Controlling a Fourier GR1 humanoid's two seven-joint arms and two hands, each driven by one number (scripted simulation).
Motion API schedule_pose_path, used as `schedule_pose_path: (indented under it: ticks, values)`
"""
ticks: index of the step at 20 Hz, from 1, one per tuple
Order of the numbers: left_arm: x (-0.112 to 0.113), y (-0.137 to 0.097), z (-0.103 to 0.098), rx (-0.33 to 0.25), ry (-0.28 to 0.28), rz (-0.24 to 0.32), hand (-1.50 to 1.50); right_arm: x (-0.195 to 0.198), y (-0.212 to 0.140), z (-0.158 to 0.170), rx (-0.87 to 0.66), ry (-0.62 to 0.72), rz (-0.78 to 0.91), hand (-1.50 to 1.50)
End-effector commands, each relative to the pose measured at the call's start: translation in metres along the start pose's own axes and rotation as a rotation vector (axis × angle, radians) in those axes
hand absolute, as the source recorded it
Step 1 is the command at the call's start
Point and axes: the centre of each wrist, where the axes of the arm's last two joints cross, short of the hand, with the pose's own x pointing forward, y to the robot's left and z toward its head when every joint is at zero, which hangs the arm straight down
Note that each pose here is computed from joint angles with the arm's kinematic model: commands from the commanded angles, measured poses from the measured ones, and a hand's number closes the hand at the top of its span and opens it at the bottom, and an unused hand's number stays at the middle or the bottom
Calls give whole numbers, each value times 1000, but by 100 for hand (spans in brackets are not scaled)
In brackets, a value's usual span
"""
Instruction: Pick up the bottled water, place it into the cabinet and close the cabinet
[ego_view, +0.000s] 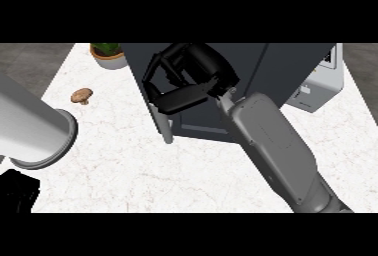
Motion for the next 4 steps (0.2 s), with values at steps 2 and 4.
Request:
schedule_pose_path:
  ticks: [2, 4]
  values:
    - [4, 0, -13, -21, -5, 11, 150, -24, -63, 14, -239, 116, 28, 150]
    - [-1, 0, -6, 2, 6, 1, 150, -23, -67, 15, -226, 109, 20, 150]
